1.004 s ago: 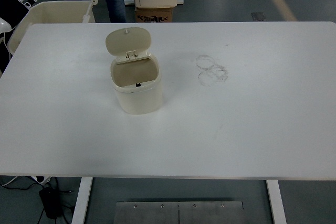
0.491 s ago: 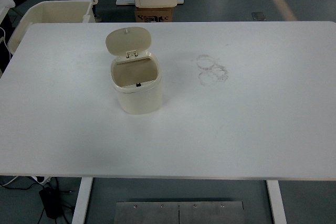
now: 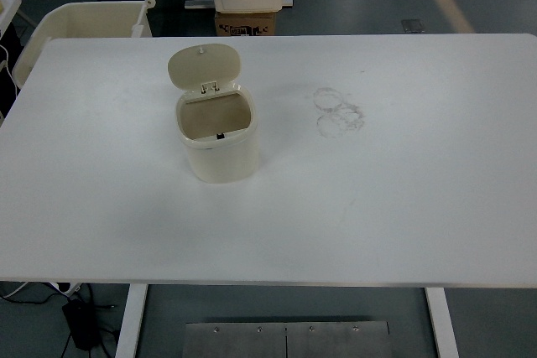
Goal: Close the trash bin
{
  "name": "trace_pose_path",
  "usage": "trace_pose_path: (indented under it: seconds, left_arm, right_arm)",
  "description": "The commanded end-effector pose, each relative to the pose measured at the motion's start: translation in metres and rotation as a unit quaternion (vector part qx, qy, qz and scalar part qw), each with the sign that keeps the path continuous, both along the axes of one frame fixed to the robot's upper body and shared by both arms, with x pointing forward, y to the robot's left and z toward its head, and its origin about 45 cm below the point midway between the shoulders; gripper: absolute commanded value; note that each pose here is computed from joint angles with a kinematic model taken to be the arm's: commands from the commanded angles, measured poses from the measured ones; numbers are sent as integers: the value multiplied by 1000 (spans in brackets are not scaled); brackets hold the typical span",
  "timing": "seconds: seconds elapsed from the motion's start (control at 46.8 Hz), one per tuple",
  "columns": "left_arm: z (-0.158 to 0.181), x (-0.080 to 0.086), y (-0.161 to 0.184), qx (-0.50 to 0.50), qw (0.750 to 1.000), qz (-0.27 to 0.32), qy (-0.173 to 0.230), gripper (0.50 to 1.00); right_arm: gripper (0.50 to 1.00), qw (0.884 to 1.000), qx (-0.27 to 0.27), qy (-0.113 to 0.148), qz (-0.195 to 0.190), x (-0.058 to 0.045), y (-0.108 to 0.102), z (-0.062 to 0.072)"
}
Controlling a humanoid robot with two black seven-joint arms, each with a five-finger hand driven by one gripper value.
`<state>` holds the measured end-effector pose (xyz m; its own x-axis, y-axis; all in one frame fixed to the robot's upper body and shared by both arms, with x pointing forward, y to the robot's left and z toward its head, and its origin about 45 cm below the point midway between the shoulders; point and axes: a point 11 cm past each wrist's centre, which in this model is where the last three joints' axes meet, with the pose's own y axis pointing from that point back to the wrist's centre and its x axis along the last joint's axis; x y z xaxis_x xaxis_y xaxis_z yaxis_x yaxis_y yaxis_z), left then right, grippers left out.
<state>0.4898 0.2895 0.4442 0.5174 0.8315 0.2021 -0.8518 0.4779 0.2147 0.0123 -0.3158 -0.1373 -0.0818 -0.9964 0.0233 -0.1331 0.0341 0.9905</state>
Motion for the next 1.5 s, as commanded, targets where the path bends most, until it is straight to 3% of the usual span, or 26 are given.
trace_pose_path:
  seconds: [0.0,0.385,0.726,0.94,1.474]
  left_arm:
    - [-3,-4,-11,43,999,-22,7,1000]
    - [-9,-22,-49,164,980,-113,-11,1000]
    - [-44,-35,-52,233,959,-162,29,1000]
    - [-38,-53,-56,250,947,-200,29,1000]
    - [-63,-73,-79,262,930,-253,53,1000]
  right_arm:
    - [991,1000,0,0,0,0,0,0]
    - [993,1000,1,0,0,0,0,0]
    - [993,1000,0,0,0,0,0,0]
    - [993,1000,1,0,0,0,0,0]
    - [993,1000,0,0,0,0,0,0]
